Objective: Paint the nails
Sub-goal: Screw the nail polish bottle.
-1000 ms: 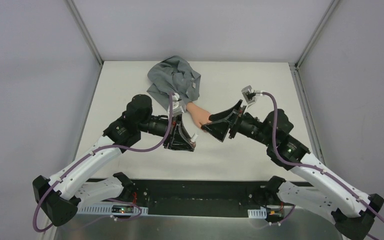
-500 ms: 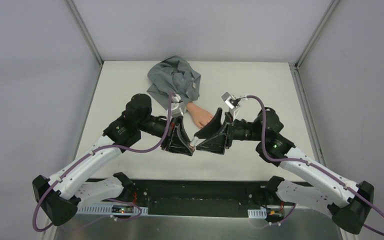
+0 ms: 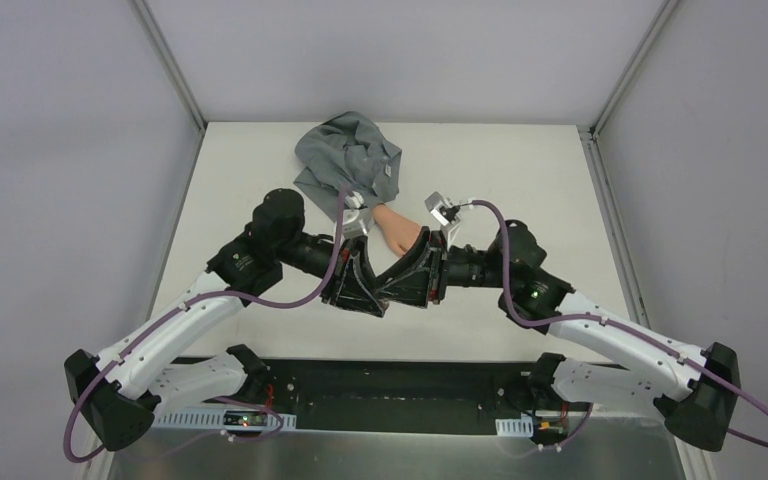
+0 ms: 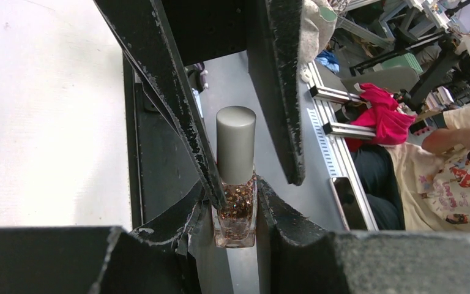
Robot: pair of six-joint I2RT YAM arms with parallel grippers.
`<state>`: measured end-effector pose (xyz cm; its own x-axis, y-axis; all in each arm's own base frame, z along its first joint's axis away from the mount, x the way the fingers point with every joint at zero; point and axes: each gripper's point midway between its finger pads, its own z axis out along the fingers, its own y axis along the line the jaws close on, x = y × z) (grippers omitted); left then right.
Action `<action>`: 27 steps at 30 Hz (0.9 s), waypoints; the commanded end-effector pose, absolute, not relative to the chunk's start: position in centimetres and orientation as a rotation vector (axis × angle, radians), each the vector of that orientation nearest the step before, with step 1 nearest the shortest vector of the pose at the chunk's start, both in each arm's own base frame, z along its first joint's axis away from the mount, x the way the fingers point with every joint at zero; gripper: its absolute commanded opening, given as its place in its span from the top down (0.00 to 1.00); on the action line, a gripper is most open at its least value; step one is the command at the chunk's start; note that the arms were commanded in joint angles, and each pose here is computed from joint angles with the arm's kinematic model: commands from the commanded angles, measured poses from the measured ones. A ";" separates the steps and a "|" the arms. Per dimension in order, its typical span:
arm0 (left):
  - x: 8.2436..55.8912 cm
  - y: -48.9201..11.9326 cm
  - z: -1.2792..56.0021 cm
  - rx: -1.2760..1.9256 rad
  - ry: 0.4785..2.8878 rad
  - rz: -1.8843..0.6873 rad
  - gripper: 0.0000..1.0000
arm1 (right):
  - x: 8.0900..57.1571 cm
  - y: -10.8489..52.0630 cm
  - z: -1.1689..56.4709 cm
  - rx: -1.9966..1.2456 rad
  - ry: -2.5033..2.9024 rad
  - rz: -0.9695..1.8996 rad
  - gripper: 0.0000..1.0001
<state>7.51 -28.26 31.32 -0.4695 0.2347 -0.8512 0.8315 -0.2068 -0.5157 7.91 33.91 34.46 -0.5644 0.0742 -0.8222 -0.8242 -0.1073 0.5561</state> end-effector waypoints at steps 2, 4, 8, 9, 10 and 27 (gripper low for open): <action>7.3 -28.3 33.5 1.281 1.486 -1.705 1.00 | 7.5 33.9 36.9 -0.855 1.399 1.741 0.69; 7.3 -28.3 33.5 1.280 1.486 -1.703 1.00 | 7.7 33.9 36.7 -0.843 1.404 1.734 0.72; 7.6 -28.3 33.5 1.265 1.488 -1.683 1.00 | 7.9 33.9 36.5 -0.829 1.414 1.725 0.75; 7.6 -28.3 33.5 1.260 1.490 -1.676 1.00 | 8.0 33.9 36.4 -0.825 1.418 1.723 0.78; 7.7 -28.3 33.5 1.256 1.489 -1.671 1.00 | 8.0 33.8 36.3 -0.822 1.422 1.721 0.80; 13.3 -28.0 32.4 0.948 1.600 -1.370 1.00 | 11.3 34.8 32.0 -0.585 1.772 1.548 1.00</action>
